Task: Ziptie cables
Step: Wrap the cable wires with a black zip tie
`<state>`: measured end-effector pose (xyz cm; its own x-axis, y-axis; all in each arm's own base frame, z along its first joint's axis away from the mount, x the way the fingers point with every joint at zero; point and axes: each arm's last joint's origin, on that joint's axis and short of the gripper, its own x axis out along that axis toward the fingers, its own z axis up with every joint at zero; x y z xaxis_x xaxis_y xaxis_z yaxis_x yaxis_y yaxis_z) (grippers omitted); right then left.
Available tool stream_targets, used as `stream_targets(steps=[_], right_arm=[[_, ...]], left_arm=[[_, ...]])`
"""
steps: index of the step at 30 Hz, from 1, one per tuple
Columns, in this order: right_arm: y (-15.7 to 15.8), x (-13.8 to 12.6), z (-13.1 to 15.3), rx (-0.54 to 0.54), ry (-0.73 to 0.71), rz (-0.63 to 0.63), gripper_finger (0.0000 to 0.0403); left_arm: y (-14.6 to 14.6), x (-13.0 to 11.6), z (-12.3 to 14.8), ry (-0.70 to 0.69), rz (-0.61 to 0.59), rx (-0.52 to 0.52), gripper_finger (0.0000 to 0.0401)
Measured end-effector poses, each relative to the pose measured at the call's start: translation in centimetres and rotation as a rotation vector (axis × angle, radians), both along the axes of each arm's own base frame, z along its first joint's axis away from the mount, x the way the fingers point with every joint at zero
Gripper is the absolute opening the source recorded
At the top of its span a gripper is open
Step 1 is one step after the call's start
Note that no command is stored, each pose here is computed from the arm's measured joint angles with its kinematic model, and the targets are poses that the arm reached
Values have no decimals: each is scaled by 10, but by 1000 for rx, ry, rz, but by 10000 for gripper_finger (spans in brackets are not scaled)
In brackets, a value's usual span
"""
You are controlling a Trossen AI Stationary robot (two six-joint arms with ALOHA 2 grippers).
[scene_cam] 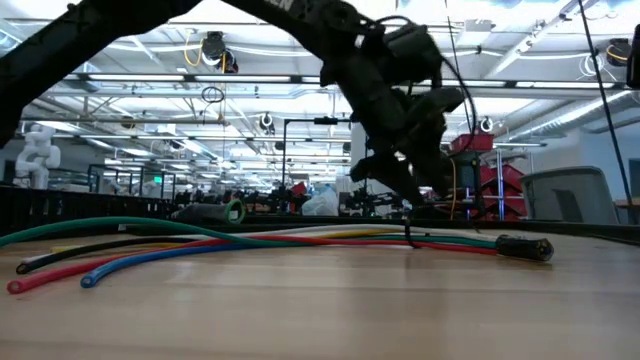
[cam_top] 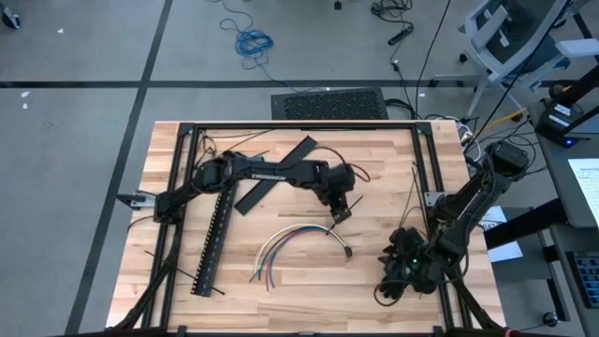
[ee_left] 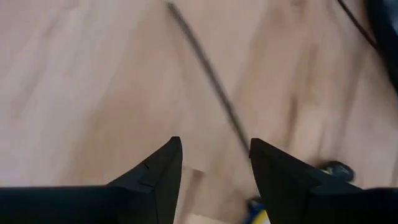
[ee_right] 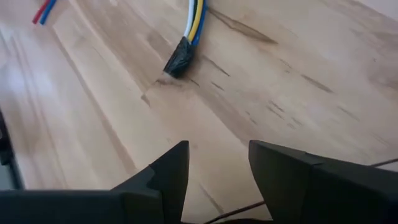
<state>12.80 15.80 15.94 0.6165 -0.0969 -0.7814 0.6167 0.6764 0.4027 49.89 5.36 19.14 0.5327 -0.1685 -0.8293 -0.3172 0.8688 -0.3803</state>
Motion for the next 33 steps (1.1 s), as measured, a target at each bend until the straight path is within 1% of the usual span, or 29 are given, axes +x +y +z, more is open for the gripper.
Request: stream_targets(steps=[1,2,5,6,7,9,12,14,17,18,20,22,29,33], right_arm=[[1,-1,0,7,-2,-2,160],[1,-2,0,11,-4,-5,160],[3,-3,0,15,-6,0,160],[3,-4,0,16,-6,1,160],[3,-4,0,16,-6,-1,160],[3,-4,0,26,-8,-11,160],[4,-3,0,44,-16,-28,160],[4,-3,1,51,-22,-36,160],[4,-2,1,52,-43,-43,160],[4,-2,1,54,-48,-43,160],[5,-1,1,56,-50,-44,160],[5,-1,2,61,-54,-44,160],[6,0,2,76,-68,-46,160],[7,0,3,83,-77,-47,160]], left_arm=[[5,-1,0,3,9,-28,185],[11,-2,0,1,12,-78,185],[24,-1,-4,-19,-26,-271,185],[27,-2,-7,-3,-28,-320,185],[29,-2,-14,8,-26,-356,185],[33,-1,-20,10,-32,-392,185],[37,0,-25,7,-39,-418,185],[38,0,-33,28,-40,-438,185],[35,1,-42,39,-77,-507,185],[34,3,-43,21,-94,-517,185],[32,3,-47,36,-96,-524,185],[31,7,-51,15,-95,-521,185],[37,12,-47,-55,-98,-514,184],[38,12,-45,-65,-132,-566,163]])
